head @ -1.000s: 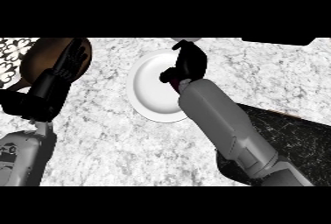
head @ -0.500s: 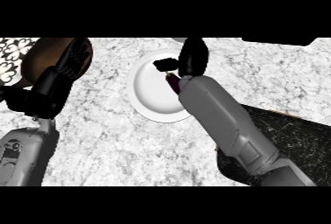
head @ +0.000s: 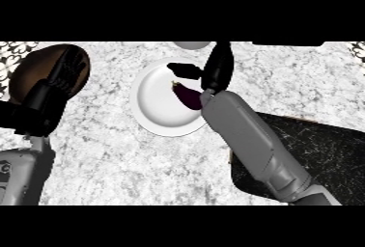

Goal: Pick the eggplant from the tray and place it in the plate

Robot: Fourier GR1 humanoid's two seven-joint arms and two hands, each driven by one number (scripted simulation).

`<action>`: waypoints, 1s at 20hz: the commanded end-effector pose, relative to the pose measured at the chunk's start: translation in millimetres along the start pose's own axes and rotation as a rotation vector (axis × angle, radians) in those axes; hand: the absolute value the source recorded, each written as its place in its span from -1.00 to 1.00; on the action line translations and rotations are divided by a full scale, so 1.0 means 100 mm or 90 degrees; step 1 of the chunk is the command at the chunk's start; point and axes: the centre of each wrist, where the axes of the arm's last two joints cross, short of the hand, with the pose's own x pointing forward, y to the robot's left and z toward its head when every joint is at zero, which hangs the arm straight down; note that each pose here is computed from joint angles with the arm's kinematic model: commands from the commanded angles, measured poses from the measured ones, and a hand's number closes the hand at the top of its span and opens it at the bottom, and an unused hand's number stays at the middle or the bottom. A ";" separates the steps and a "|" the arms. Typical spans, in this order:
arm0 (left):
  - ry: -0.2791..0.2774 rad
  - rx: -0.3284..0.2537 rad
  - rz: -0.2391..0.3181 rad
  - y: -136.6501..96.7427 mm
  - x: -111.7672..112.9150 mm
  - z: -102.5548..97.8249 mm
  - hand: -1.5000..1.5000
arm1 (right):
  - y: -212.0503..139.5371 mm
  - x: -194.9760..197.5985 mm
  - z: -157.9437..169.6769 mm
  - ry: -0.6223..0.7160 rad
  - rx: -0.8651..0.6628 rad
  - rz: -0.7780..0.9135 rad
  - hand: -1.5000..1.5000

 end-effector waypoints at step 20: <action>0.015 0.024 -0.004 0.31 0.03 0.06 0.00 | -1.81 -0.95 0.60 -0.035 -0.008 -0.029 -1.00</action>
